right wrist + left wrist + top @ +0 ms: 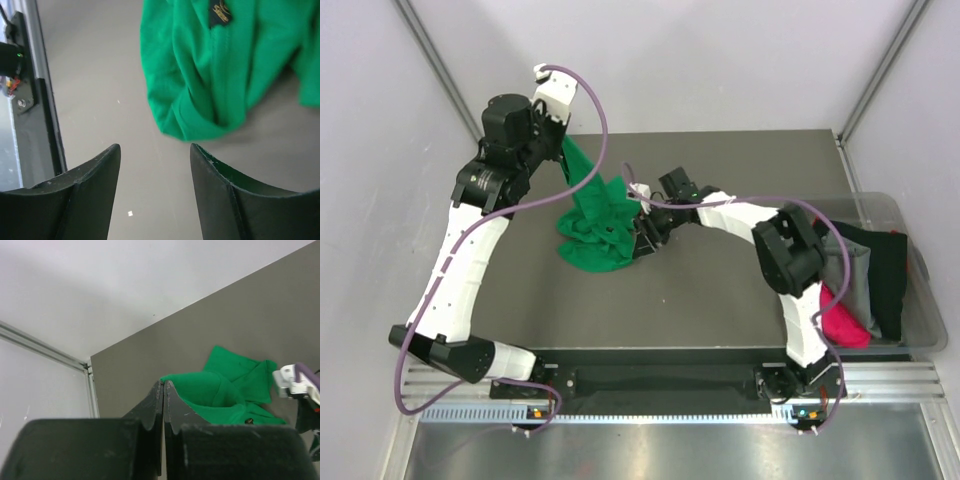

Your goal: Fold and stack the t-shirts

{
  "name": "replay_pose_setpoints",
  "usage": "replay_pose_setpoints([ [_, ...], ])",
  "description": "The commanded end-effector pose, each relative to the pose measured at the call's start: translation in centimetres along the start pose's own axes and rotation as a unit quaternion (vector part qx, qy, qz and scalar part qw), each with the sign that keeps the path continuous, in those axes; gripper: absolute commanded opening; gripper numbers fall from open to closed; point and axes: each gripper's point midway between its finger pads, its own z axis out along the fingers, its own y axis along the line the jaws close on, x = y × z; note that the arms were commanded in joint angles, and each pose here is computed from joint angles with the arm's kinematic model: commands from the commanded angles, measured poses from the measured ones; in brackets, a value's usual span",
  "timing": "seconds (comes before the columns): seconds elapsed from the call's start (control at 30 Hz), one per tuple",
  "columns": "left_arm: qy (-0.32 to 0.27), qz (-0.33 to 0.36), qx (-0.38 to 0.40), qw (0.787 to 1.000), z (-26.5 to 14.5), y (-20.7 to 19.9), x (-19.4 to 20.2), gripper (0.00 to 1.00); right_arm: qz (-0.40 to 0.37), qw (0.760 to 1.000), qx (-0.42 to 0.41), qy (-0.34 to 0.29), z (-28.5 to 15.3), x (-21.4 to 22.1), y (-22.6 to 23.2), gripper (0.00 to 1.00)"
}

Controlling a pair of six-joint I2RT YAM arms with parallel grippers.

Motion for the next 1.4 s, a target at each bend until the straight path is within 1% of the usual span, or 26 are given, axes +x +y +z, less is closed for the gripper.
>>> replay_pose_setpoints([
  [0.0, -0.022, -0.012, -0.017, 1.000, -1.1, 0.8, -1.0, 0.00, -0.006, 0.998, -0.055, -0.012, 1.3, -2.3, 2.1, 0.58],
  [0.1, -0.017, -0.013, -0.018, 1.000, -1.1, 0.8, -0.7, 0.00, 0.001, 0.998, -0.062, 0.006, 3.3, -1.4, 2.0, 0.58],
  [0.17, -0.016, -0.014, -0.019, 1.000, -1.0, 0.8, -0.6, 0.00, 0.002, 0.998, -0.060, 0.009, 3.9, -1.4, 1.7, 0.57],
  [0.23, -0.015, -0.016, -0.019, 1.000, -1.2, 0.8, -0.6, 0.00, 0.003, 0.999, -0.044, 0.016, 4.6, -1.1, 1.1, 0.56],
  [0.27, -0.016, -0.017, -0.019, 1.000, -1.2, 0.8, -0.7, 0.00, 0.000, 0.999, -0.031, 0.016, 4.7, -1.4, 0.8, 0.54],
  [0.37, -0.017, -0.019, -0.021, 0.999, -1.5, 1.0, -0.8, 0.00, -0.011, 0.999, 0.042, 0.025, 4.9, -1.3, -1.3, 0.52],
  [0.4, -0.017, -0.018, -0.021, 0.999, -1.6, 0.9, -0.8, 0.00, -0.016, 0.995, 0.091, 0.030, 4.8, -1.1, -2.9, 0.51],
  [0.47, -0.017, -0.019, -0.023, 0.999, -1.8, 1.1, -0.7, 0.00, -0.025, 0.990, 0.130, 0.041, 4.9, -0.8, -3.9, 0.49],
  [0.63, -0.016, -0.021, -0.024, 0.999, -1.8, 1.1, -0.5, 0.00, -0.034, 0.984, 0.162, 0.066, 5.6, 0.2, -5.1, 0.45],
  [0.7, -0.016, -0.021, -0.024, 0.999, -1.9, 1.1, -0.4, 0.00, -0.043, 0.980, 0.182, 0.073, 5.7, 0.3, -5.7, 0.34],
  [0.73, -0.015, -0.020, -0.024, 0.999, -1.8, 1.0, -0.4, 0.00, -0.049, 0.978, 0.186, 0.074, 5.7, 0.1, -5.7, 0.27],
  [0.77, -0.016, -0.021, -0.026, 0.999, -1.9, 1.2, -0.4, 0.00, -0.054, 0.977, 0.193, 0.078, 5.6, 0.3, -5.9, 0.10],
  [0.83, -0.019, -0.019, -0.028, 0.999, -2.0, 1.3, -0.7, 0.00, -0.074, 0.971, 0.214, 0.080, 4.9, -0.2, -5.9, 0.01],
  [0.87, -0.020, -0.019, -0.031, 0.999, -2.0, 1.4, -0.8, 0.00, -0.086, 0.969, 0.219, 0.080, 4.4, -0.4, -5.8, 0.00],
  [0.93, -0.029, -0.017, -0.038, 0.999, -2.3, 1.9, -1.5, 0.00, -0.114, 0.961, 0.246, 0.058, 1.9, -2.7, -4.8, 0.00],
  [0.97, -0.032, -0.015, -0.042, 0.998, -2.4, 2.1, -1.8, 0.00, -0.131, 0.956, 0.254, 0.061, 0.8, -2.6, -4.6, 0.00],
  [1.0, -0.036, -0.011, -0.045, 0.998, -2.5, 2.3, -2.2, 0.00, -0.156, 0.947, 0.280, 0.028, -2.3, -5.1, -3.3, 0.00],
  [1.03, -0.045, -0.010, -0.049, 0.998, -2.9, 2.6, -2.8, 0.00, -0.173, 0.940, 0.295, 0.010, -4.0, -6.3, -2.7, 0.00],
  [1.07, -0.050, -0.009, -0.050, 0.997, -3.1, 2.7, -3.1, 0.00, -0.193, 0.927, 0.321, 0.011, -5.8, -6.2, -2.7, 0.00],
  [1.1, -0.054, -0.009, -0.047, 0.997, -3.2, 2.7, -3.4, 0.00, -0.219, 0.912, 0.345, -0.028, -9.6, -8.6, -0.7, 0.00],
  [1.13, -0.063, -0.009, -0.042, 0.997, -3.8, 2.7, -4.0, 0.00, -0.237, 0.900, 0.363, -0.047, -11.4, -9.7, 0.0, 0.00],
  [1.17, -0.068, -0.009, -0.032, 0.997, -4.0, 2.4, -4.3, 0.00, -0.264, 0.887, 0.377, -0.043, -12.8, -9.5, 0.3, 0.00],
  [1.2, -0.086, -0.010, -0.018, 0.996, -4.8, 2.1, -5.3, 0.00, -0.283, 0.863, 0.412, -0.071, -16.3, -11.0, 2.0, 0.00],
  [1.27, -0.103, -0.013, -0.008, 0.995, -5.8, 2.0, -6.4, 0.00, -0.316, 0.838, 0.439, -0.073, -19.0, -11.3, 3.0, 0.00],
  [1.3, -0.119, -0.008, 0.008, 0.993, -6.6, 1.7, -7.2, 0.00, -0.320, 0.820, 0.467, -0.083, -21.4, -11.7, 3.7, 0.00],
  [1.37, -0.152, 0.003, 0.036, 0.988, -8.4, 1.1, -9.1, 0.00, -0.317, 0.809, 0.488, -0.083, -23.8, -11.5, 3.5, 0.00],
])
